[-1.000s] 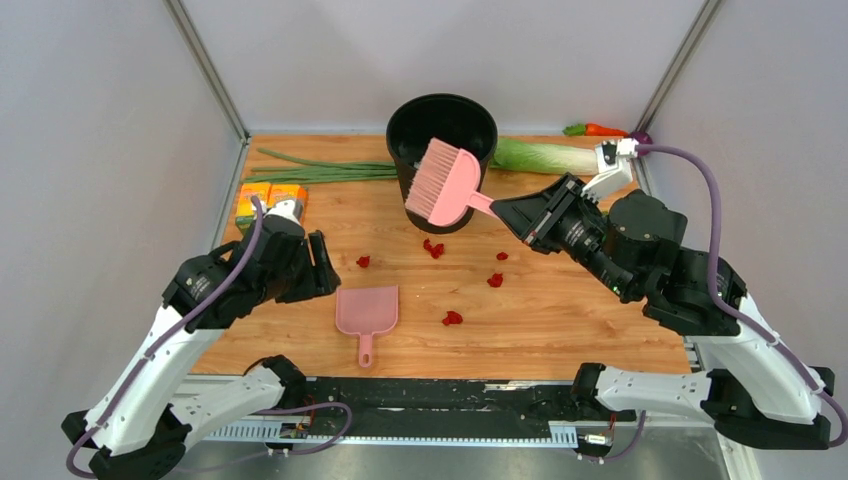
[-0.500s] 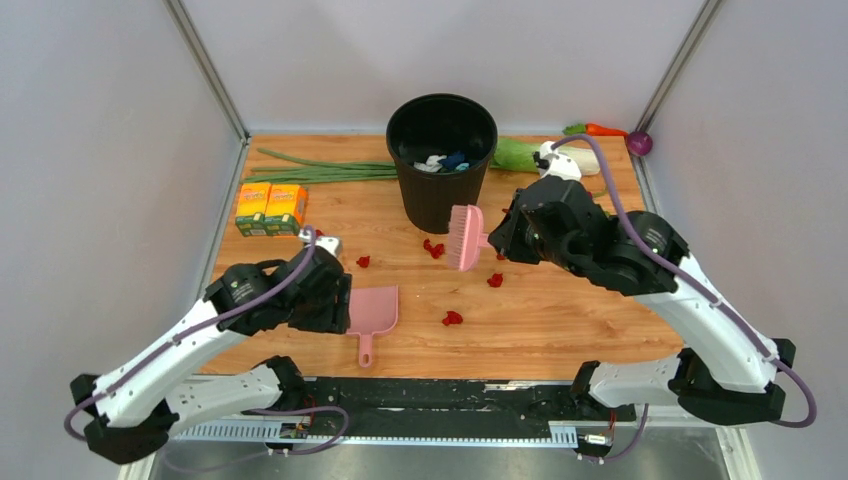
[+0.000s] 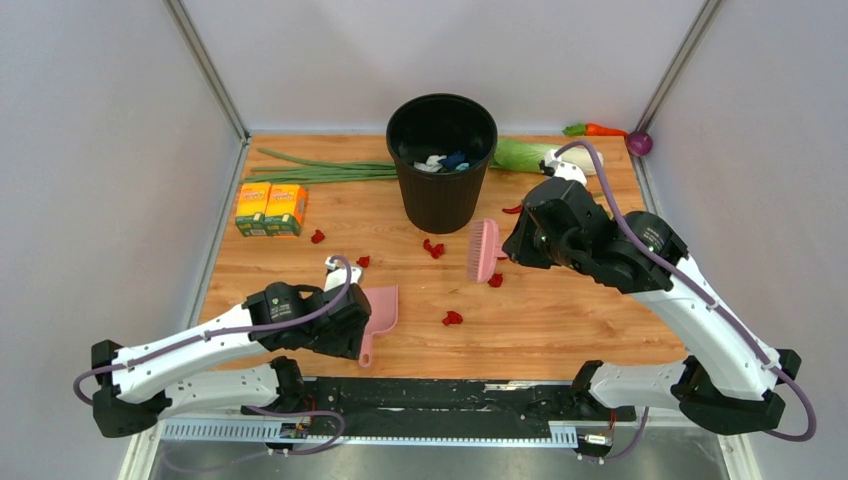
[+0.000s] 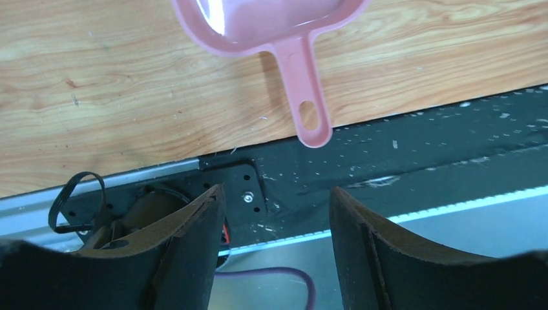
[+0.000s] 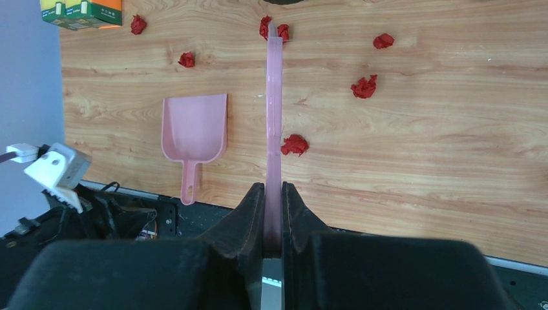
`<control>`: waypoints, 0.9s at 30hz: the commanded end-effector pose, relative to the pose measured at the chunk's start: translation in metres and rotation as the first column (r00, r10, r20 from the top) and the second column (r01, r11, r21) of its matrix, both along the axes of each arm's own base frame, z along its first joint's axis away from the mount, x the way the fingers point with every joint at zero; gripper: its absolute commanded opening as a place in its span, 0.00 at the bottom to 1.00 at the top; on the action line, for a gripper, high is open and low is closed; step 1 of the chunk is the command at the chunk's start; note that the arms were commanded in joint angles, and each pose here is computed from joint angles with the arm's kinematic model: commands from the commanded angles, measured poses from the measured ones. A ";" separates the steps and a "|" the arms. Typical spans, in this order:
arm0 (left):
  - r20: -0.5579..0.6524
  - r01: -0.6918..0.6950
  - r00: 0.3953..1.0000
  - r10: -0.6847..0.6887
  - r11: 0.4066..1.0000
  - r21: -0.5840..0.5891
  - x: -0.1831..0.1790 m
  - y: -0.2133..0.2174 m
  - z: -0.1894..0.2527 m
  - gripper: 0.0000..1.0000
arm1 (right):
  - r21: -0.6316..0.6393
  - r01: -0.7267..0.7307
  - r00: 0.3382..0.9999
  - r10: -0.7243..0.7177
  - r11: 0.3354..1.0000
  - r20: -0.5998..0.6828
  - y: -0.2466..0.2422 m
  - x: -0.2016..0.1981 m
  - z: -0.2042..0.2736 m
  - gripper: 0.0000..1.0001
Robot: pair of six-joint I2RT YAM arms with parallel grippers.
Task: Sweep away the paper scraps from the table
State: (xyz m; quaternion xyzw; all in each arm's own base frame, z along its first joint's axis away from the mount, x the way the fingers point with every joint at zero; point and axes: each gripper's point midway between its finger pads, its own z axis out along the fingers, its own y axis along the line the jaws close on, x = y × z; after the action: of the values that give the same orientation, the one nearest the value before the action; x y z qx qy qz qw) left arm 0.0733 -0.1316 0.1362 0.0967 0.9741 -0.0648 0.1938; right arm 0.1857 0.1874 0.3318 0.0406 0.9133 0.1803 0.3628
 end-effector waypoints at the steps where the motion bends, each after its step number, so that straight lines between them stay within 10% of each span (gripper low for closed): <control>1: 0.042 -0.045 0.998 0.049 0.996 -0.075 0.009 -0.014 -0.021 0.68 | 0.010 -0.039 0.999 0.039 0.999 0.006 -0.001 -0.005 0.002 0.00; 27: 0.005 -0.106 0.994 0.106 0.994 -0.024 0.017 -0.036 -0.088 0.63 | 0.000 -0.099 0.995 0.099 0.995 -0.023 0.005 -0.012 -0.006 0.00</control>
State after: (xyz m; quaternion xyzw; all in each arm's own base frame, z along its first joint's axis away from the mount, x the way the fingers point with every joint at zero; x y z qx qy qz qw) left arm 0.0869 -0.1586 0.0528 0.0503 0.9794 -0.0452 0.1905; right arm 0.1742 0.1899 0.3141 0.0064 0.9258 0.1794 0.3327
